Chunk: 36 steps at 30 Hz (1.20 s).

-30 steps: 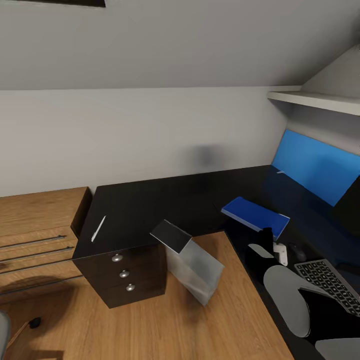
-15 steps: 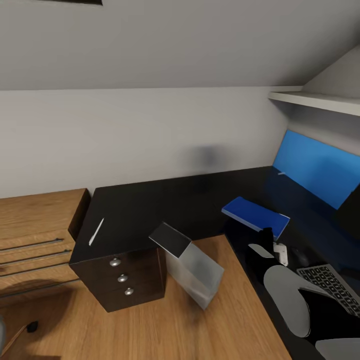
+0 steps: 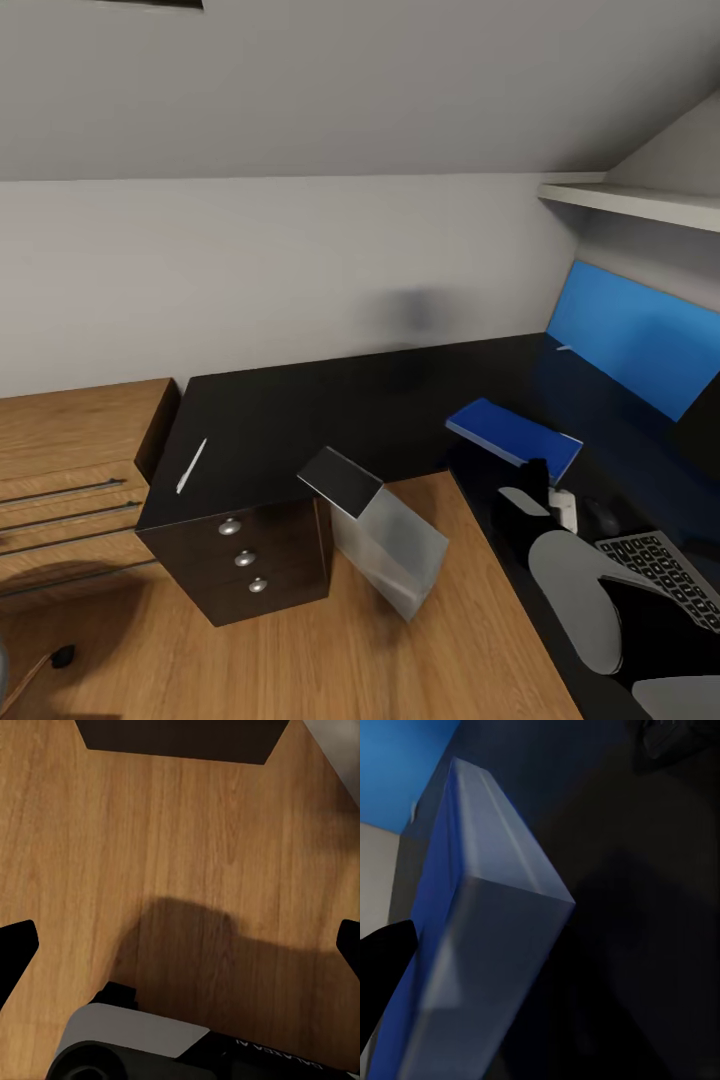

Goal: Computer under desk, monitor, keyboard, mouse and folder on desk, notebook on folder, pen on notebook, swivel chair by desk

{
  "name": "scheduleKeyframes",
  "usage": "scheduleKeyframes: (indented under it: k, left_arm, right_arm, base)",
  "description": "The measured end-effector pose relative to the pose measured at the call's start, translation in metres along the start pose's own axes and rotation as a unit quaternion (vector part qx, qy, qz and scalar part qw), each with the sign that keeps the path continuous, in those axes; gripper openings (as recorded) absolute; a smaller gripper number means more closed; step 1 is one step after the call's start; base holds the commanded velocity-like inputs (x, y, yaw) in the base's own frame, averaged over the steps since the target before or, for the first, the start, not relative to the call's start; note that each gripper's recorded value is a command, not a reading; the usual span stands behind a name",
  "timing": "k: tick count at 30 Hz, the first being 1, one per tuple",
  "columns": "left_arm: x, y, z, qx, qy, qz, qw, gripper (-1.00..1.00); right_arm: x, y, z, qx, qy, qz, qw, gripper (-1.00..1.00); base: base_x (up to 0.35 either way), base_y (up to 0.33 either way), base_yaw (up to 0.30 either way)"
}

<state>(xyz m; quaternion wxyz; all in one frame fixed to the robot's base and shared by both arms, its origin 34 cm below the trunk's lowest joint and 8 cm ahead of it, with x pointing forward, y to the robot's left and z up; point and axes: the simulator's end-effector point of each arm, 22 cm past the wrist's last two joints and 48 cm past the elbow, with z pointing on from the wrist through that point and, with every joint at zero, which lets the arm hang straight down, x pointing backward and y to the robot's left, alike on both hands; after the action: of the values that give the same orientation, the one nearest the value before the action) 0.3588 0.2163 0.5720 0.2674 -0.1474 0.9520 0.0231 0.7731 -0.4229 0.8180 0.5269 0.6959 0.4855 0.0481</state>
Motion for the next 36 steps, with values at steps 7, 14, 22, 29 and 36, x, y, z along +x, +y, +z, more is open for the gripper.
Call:
scheduleKeyframes:
  k: [7,14,22,29,36]
  left_arm:
    - [0.000,0.000,0.000,0.000,0.000,0.000,1.0000,1.00]
    - [0.000,0.000,0.000,0.000,0.000,0.000,1.0000,1.00]
    - [0.000,0.000,0.000,0.000,0.000,0.000,1.0000,1.00]
    - [0.000,0.000,0.000,0.000,0.000,0.000,1.0000,1.00]
    - [0.000,0.000,0.000,0.000,0.000,0.000,1.0000,1.00]
  right_arm:
    - [-0.004,-0.001,0.002,0.001,-0.003,0.000,1.0000,-1.00]
    - [-0.004,-0.001,0.002,0.001,-0.003,0.000,1.0000,-1.00]
    - [-0.006,0.000,0.003,0.001,-0.005,0.000,1.0000,-1.00]
    - [-0.016,-0.001,0.009,0.001,-0.013,-0.001,0.9999,-1.00]
    - [-0.017,-0.001,0.009,0.002,-0.013,-0.001,0.9999,-1.00]
  base:
    - [0.000,0.000,0.000]
    - [0.000,0.000,0.000]
    - [0.000,0.000,0.000]
    - [0.000,0.000,0.000]
    - [0.000,0.000,0.000]
